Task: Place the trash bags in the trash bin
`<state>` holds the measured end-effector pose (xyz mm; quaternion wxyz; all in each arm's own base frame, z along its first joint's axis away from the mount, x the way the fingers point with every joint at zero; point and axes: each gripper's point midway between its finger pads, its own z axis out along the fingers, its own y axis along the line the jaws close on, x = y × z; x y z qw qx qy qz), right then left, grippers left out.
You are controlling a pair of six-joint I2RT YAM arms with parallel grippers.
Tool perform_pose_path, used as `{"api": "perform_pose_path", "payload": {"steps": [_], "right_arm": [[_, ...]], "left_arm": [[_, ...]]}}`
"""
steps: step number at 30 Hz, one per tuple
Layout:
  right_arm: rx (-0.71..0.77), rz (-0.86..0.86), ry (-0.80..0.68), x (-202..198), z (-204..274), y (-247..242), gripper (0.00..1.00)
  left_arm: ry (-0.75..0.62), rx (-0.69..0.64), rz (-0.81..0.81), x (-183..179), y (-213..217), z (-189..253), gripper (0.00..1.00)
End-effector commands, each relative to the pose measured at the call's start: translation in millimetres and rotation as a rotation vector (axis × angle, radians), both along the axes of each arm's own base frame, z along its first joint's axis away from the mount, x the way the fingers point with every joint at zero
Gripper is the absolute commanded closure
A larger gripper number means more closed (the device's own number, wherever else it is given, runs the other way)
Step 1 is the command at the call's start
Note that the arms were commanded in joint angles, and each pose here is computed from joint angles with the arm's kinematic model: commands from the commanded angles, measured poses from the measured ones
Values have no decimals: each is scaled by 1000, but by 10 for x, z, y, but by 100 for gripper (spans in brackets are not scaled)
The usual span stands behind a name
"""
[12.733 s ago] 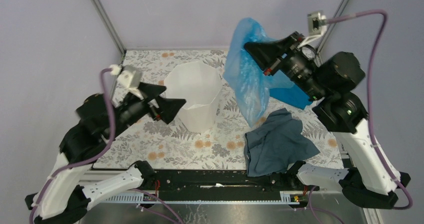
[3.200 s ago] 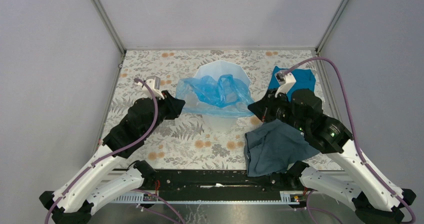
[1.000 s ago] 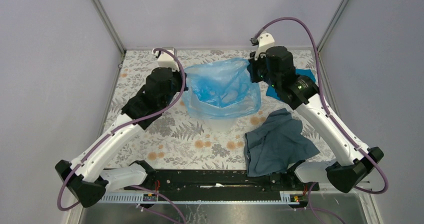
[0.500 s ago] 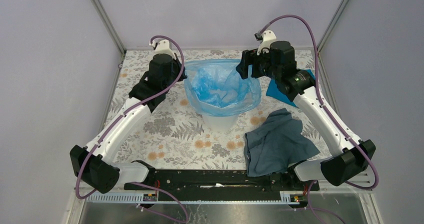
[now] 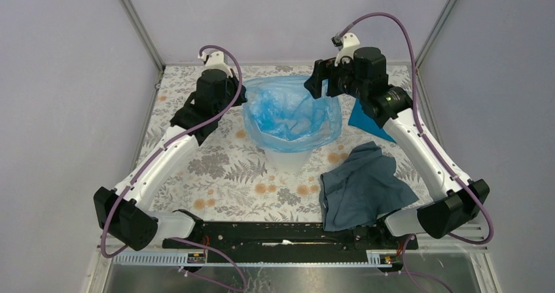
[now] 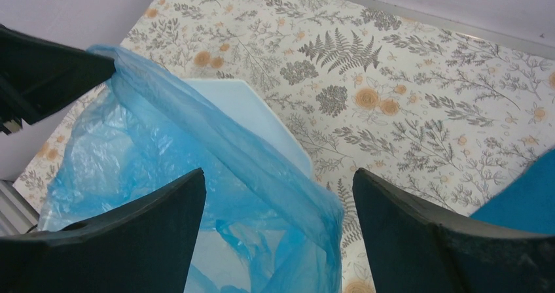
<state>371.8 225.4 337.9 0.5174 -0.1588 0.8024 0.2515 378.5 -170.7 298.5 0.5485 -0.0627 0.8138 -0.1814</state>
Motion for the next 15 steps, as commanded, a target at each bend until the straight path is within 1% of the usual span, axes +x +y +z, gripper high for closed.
{"api": "perform_pose_path", "payload": {"steps": [1, 3, 6, 9, 12, 15], "right_arm": [[31, -25, -24, 171, 128, -30, 47], [52, -38, -18, 236, 96, -65, 59], [82, -52, 1, 383, -21, -89, 76], [104, -55, 35, 519, -194, -79, 87], [113, -45, 62, 605, -299, -56, 87], [104, -51, 87, 638, -420, -57, 79]], "left_arm": [[-89, -48, 2, 127, -23, 361, 91], [-80, -48, 11, 166, -13, 333, 92], [-62, -61, 36, 256, 13, 278, 99], [-35, -106, 30, 366, -11, 229, 100], [-20, -133, 19, 445, -53, 186, 100], [11, -155, 13, 471, -67, 55, 100]]}}
